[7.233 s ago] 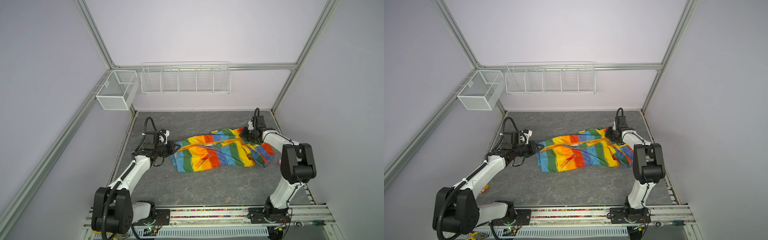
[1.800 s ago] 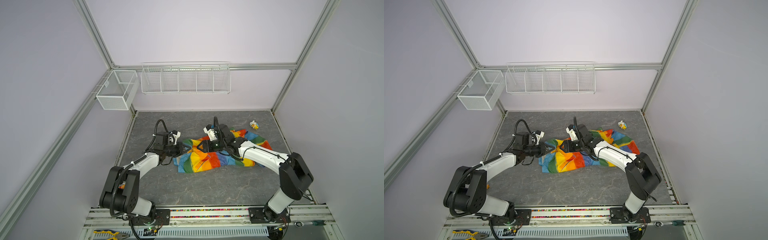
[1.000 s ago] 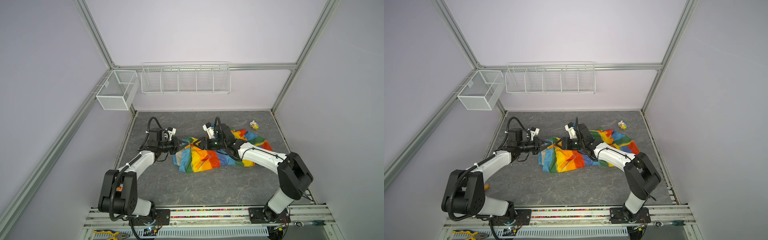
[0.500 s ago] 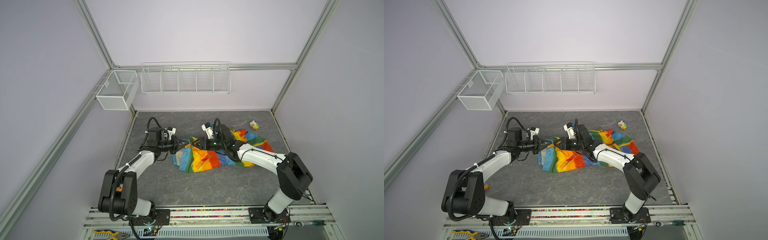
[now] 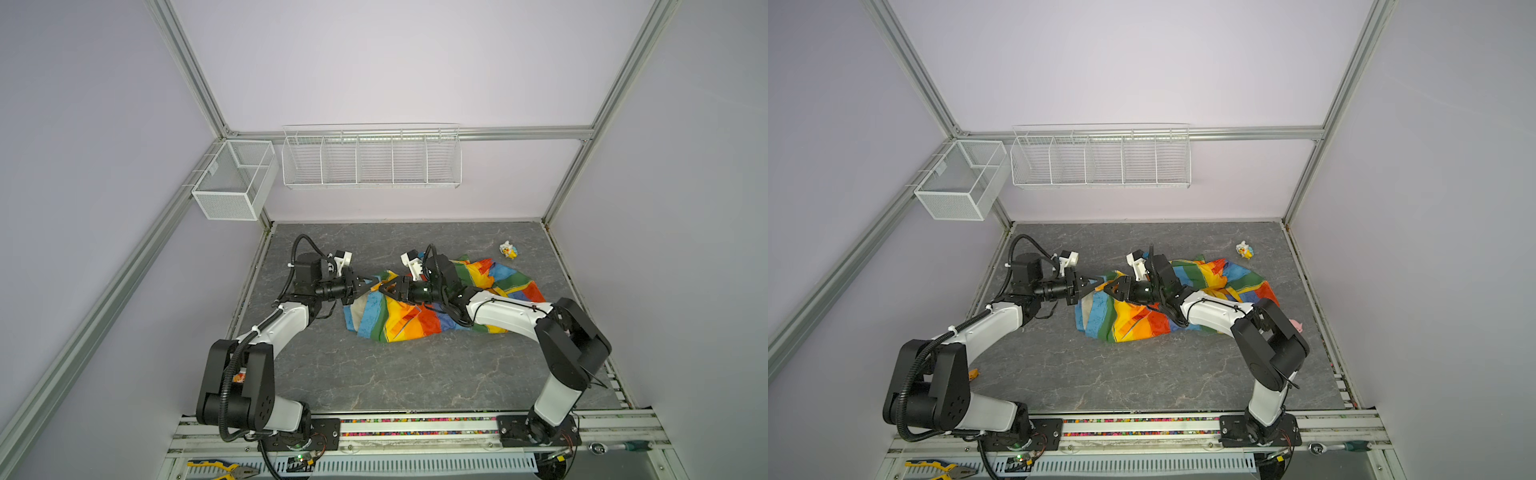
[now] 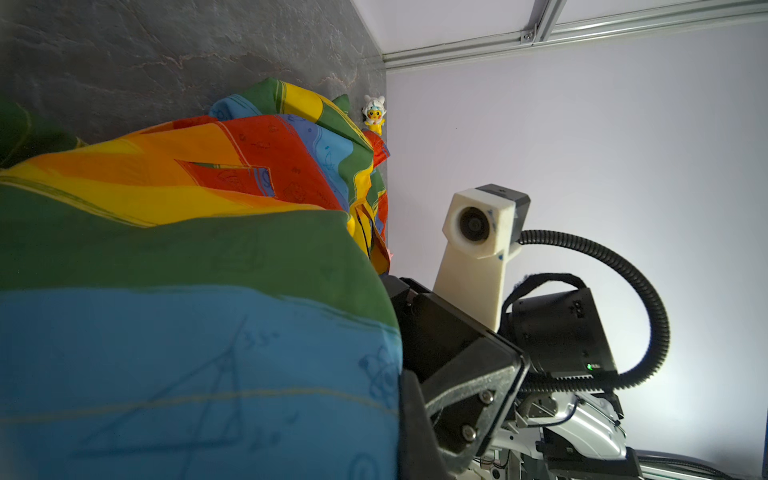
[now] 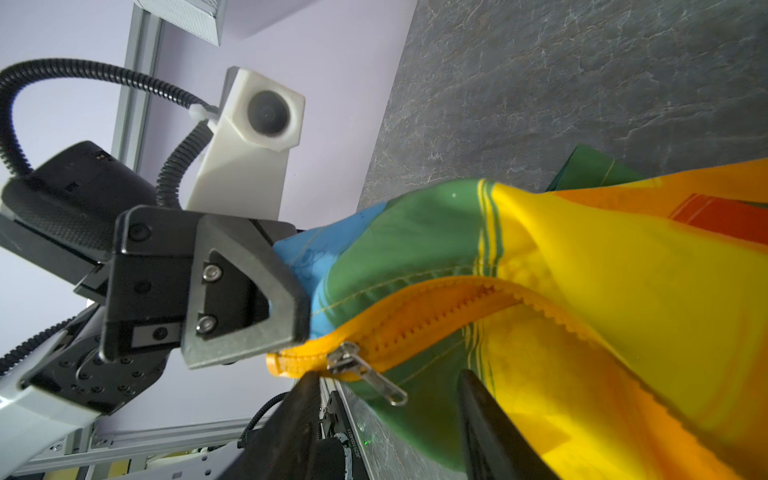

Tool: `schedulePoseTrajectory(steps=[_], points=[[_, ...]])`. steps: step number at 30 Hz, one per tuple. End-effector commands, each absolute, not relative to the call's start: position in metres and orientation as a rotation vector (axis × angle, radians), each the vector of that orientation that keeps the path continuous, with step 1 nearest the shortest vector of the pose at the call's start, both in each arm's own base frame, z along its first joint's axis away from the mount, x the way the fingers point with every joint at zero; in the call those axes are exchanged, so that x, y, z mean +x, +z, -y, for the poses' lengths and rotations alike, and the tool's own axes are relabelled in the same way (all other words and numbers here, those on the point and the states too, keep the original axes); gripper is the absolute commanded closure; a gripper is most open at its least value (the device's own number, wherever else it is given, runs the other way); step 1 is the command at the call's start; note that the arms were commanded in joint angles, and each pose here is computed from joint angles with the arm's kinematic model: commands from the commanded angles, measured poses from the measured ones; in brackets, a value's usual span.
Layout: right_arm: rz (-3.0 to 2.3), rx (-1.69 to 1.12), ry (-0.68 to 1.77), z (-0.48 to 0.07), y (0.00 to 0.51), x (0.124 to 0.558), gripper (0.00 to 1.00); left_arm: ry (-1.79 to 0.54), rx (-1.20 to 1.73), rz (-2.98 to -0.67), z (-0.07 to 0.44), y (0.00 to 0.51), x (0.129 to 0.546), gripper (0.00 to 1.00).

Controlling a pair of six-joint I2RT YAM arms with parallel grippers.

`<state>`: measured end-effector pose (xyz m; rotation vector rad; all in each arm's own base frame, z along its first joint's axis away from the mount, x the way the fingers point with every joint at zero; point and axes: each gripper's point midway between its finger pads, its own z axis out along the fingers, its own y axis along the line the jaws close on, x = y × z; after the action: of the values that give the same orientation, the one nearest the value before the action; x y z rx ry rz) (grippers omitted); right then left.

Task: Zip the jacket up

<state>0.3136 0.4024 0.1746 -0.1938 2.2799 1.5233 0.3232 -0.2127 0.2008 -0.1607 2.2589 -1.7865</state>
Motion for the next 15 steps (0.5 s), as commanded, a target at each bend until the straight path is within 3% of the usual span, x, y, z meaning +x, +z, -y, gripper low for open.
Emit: schedulePoseTrajectory(steps=[1,15], points=[[-2.236,-0.163,1.600,-0.4085,0.1786,0.3147,0.44,-1.837,-0.121,-2.207,0.2130,0.2138,0.3198,1.00],[-2.188,-0.131,1.689,-0.4111,0.1842,0.3168,0.57,-1.840,-0.133,-2.215,0.2126,0.2083,0.3175,1.00]])
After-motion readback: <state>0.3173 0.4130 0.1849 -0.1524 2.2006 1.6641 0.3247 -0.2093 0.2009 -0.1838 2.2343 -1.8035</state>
